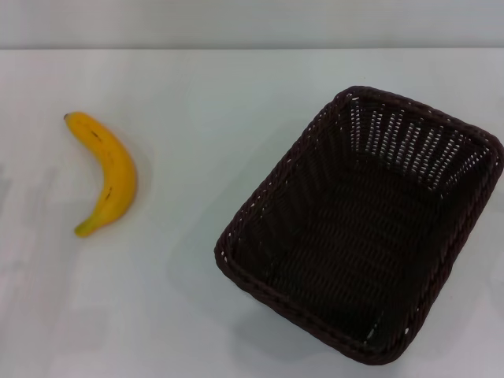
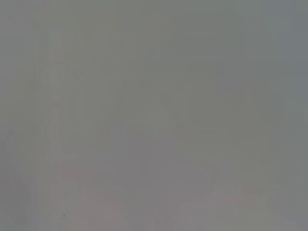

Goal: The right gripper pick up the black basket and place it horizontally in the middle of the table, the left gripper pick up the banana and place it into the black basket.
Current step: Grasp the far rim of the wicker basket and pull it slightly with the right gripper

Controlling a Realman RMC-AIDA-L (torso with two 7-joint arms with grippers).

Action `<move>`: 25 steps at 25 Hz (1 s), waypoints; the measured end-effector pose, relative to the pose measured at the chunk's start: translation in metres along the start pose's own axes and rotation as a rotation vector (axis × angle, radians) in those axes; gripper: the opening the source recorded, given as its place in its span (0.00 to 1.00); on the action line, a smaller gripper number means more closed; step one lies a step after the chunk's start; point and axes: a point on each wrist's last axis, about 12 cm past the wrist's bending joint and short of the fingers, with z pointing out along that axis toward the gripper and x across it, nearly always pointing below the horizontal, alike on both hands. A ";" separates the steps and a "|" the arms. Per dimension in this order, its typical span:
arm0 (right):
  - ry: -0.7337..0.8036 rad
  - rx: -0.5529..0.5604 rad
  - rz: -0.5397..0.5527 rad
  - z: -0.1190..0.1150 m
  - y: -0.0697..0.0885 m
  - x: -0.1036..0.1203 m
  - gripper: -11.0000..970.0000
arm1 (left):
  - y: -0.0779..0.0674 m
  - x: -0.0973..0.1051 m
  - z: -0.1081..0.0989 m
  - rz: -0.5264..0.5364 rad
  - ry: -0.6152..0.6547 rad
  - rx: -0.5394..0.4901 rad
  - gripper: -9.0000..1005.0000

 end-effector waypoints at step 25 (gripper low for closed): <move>0.469 -0.367 -0.083 0.105 -0.006 -0.125 0.88 | -0.003 0.002 -0.006 -0.055 0.025 0.034 0.88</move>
